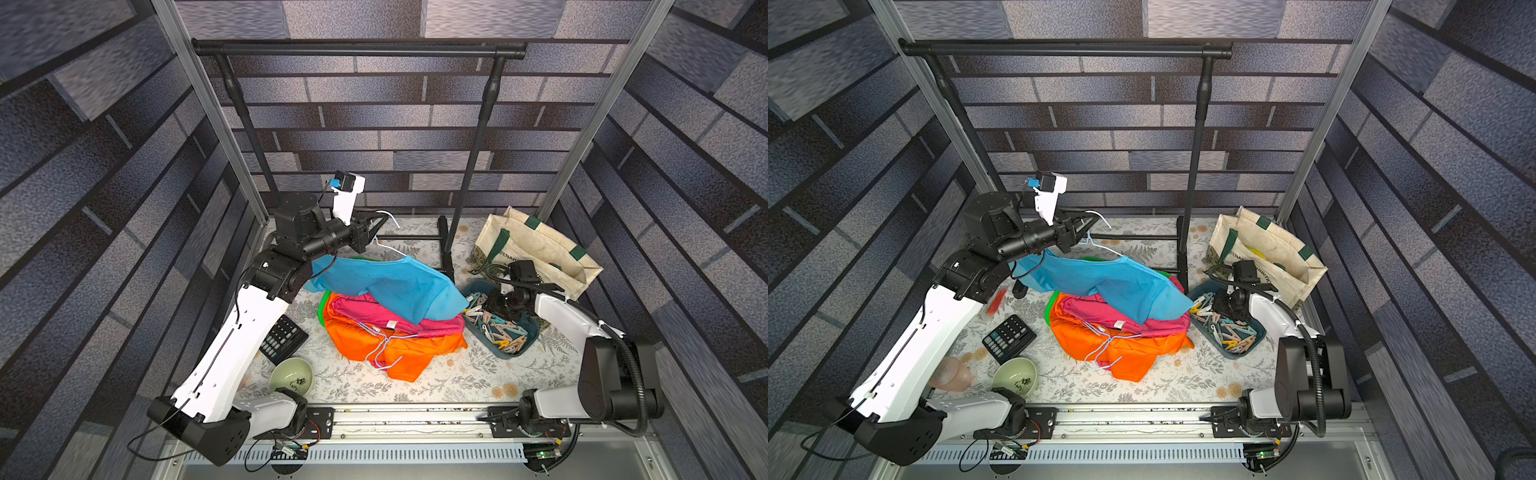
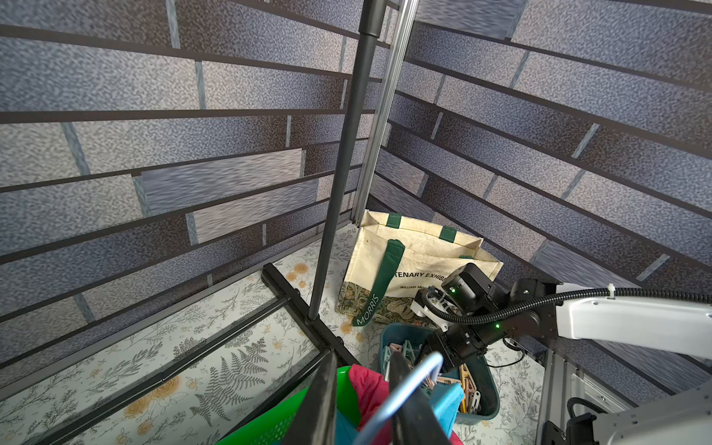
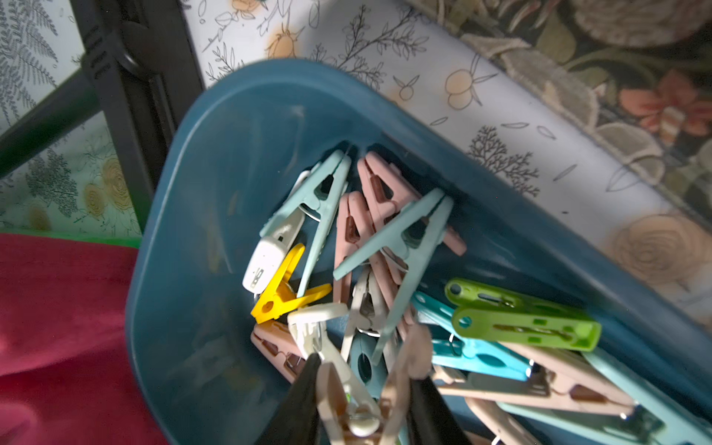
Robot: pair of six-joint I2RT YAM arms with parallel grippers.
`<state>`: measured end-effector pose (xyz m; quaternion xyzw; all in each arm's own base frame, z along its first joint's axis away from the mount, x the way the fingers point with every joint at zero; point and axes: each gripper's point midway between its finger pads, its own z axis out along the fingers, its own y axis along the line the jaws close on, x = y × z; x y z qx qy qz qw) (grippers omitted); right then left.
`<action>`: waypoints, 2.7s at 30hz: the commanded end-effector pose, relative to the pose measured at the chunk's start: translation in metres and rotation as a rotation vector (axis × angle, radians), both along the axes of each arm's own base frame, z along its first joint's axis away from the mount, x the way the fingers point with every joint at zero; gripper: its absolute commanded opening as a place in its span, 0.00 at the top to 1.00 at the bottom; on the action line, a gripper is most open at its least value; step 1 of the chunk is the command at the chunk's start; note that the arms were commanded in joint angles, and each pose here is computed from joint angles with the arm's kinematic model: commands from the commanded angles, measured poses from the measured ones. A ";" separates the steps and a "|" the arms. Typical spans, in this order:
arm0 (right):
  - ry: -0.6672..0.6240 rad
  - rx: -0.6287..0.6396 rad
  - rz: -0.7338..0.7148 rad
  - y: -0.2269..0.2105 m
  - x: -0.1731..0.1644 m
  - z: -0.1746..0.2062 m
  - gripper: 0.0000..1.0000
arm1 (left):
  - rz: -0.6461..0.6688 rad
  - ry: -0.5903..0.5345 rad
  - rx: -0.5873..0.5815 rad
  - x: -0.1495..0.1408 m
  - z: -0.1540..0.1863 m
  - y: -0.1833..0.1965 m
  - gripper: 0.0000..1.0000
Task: Use clothespins to secure the t-shirt on both sides of the hanger
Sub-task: Place the clothespins into the storage box, then pick up the hanger from the basket.
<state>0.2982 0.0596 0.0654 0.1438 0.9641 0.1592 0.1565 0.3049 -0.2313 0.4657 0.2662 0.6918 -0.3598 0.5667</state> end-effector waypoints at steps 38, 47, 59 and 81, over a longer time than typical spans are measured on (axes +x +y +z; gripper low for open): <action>0.119 0.063 0.009 0.002 -0.027 -0.028 0.43 | 0.358 0.426 0.333 0.045 -0.126 0.045 0.22; 0.075 0.056 -0.001 0.000 -0.023 -0.017 0.49 | 0.468 0.773 0.364 0.092 -0.223 0.056 0.18; -0.070 0.001 -0.034 -0.011 -0.013 0.006 0.53 | 0.476 0.954 0.410 0.117 -0.292 0.040 0.28; -0.220 -0.066 -0.082 -0.026 -0.016 0.033 0.52 | 0.562 1.018 0.547 0.139 -0.345 0.036 0.67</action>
